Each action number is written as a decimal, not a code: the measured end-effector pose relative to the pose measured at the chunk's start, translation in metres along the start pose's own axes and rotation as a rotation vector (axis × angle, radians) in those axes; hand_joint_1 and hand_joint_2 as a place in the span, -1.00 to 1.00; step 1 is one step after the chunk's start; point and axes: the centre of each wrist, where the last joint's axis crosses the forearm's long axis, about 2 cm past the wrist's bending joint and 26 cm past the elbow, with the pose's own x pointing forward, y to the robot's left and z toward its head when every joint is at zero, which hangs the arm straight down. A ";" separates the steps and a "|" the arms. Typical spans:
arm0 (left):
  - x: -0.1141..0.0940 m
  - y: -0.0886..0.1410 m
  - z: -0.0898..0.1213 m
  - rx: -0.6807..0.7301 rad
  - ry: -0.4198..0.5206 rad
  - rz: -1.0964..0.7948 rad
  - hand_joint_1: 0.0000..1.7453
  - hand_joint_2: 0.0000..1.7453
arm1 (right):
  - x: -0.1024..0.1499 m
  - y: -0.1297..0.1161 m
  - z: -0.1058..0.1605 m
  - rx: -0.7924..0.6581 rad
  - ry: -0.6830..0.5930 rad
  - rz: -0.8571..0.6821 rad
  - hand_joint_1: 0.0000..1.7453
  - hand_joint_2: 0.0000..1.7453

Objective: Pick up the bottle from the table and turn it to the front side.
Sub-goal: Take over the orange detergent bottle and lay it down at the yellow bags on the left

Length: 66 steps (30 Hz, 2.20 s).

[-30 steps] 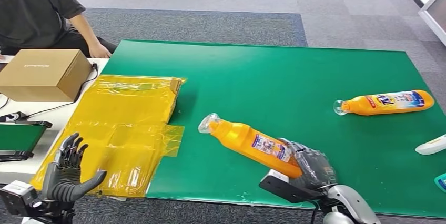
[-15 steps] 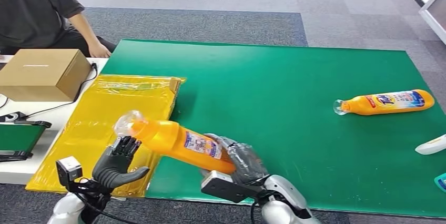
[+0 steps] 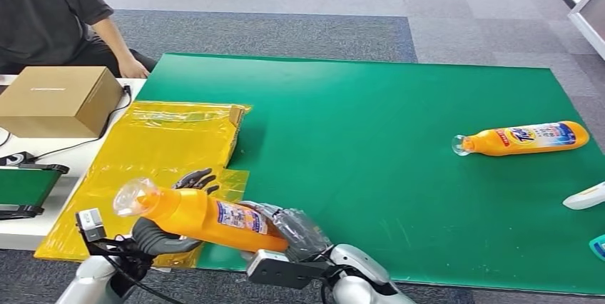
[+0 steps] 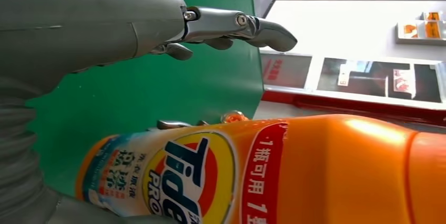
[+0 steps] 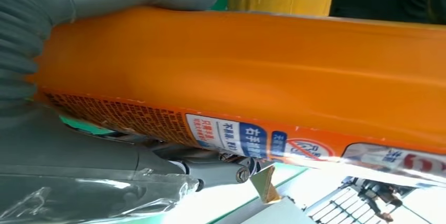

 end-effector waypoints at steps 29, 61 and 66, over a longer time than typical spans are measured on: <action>-0.014 -0.009 -0.019 -0.142 0.012 0.144 1.00 1.00 | -0.019 0.018 -0.018 0.144 0.073 0.076 -1.00 1.00; 0.077 0.051 0.012 0.016 0.600 -1.374 0.72 1.00 | -0.024 0.002 0.067 -0.211 0.368 0.007 -1.00 1.00; 0.073 0.065 0.012 -0.043 0.650 -1.403 0.33 1.00 | -0.025 0.002 0.067 -0.206 0.365 0.003 -1.00 1.00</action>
